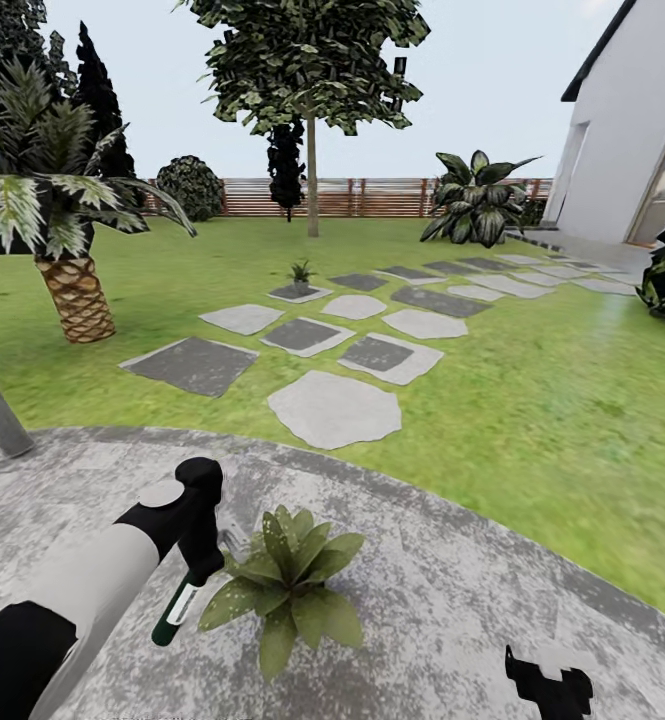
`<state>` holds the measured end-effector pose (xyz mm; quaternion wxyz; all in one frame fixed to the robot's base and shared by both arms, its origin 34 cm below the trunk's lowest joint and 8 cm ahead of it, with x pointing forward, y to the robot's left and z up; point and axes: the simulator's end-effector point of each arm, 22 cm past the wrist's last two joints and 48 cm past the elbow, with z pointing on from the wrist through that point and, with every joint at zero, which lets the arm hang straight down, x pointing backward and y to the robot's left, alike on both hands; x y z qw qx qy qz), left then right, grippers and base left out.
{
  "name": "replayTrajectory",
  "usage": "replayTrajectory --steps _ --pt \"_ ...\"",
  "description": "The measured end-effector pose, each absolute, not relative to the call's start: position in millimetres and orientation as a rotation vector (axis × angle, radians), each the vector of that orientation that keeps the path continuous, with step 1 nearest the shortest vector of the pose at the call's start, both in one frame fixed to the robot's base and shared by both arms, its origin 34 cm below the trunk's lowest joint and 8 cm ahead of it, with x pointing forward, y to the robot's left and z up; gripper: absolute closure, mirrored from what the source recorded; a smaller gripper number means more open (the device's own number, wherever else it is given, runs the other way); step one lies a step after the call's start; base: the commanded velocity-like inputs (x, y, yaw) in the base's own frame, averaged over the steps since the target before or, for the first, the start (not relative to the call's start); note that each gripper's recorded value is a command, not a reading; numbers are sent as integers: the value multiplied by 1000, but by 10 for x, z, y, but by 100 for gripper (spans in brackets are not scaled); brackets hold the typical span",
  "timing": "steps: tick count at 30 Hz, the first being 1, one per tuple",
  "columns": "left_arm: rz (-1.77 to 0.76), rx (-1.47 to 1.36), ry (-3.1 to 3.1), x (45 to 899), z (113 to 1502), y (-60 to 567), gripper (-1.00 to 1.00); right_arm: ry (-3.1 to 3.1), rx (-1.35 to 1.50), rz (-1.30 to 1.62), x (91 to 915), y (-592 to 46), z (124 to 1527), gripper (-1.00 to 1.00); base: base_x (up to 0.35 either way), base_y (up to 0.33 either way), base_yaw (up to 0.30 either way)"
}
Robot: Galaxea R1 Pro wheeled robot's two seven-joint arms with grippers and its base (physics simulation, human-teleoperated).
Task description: Pick up the pesticide atomizer in the garden and spray insectifuge to fully cover both potted plants in the garden.
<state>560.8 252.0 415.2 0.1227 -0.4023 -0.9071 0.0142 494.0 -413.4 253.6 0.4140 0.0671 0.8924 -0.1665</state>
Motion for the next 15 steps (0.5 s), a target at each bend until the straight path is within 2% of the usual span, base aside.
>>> replayTrajectory --steps 6,15 --pt "39 -1169 -2647 5602 4146 2524 100 2243 169 -419 4940 -4135 2536 -100 0 -34 276" --pt "43 -1168 -2650 5606 4149 2497 100 2243 168 -418 4941 -4130 2536 -100 0 -251 278"
